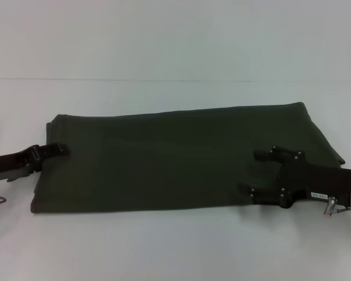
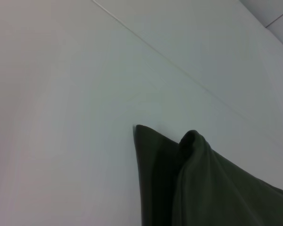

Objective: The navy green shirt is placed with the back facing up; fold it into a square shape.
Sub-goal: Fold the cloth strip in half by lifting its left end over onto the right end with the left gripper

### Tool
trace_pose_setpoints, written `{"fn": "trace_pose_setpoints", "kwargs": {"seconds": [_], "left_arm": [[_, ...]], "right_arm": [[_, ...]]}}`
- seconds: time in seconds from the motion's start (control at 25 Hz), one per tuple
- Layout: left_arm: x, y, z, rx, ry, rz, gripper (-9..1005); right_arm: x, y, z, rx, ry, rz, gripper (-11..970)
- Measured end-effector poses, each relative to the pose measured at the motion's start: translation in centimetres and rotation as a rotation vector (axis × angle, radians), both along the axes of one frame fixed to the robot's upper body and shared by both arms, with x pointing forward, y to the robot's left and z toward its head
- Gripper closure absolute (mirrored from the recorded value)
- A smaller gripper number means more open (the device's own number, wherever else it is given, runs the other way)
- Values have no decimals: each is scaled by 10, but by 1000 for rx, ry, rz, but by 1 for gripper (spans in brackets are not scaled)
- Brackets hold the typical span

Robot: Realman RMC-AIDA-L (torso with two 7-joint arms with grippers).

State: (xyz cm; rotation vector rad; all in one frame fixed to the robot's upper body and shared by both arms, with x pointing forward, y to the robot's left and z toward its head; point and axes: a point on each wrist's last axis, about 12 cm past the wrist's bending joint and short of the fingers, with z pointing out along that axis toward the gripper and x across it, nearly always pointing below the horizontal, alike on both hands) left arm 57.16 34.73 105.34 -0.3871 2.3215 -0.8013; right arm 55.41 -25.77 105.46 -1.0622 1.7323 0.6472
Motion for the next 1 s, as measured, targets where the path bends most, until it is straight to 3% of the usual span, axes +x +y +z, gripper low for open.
{"fn": "trace_pose_setpoints", "kwargs": {"seconds": [0.56, 1.0], "left_arm": [[7, -20, -2, -40, 11, -47, 128], [10, -27, -1, -7, 19, -98, 135]], "right_arm": [[0, 0, 0, -1, 3, 1, 59], [-1, -1, -1, 0, 5, -1, 59]]}}
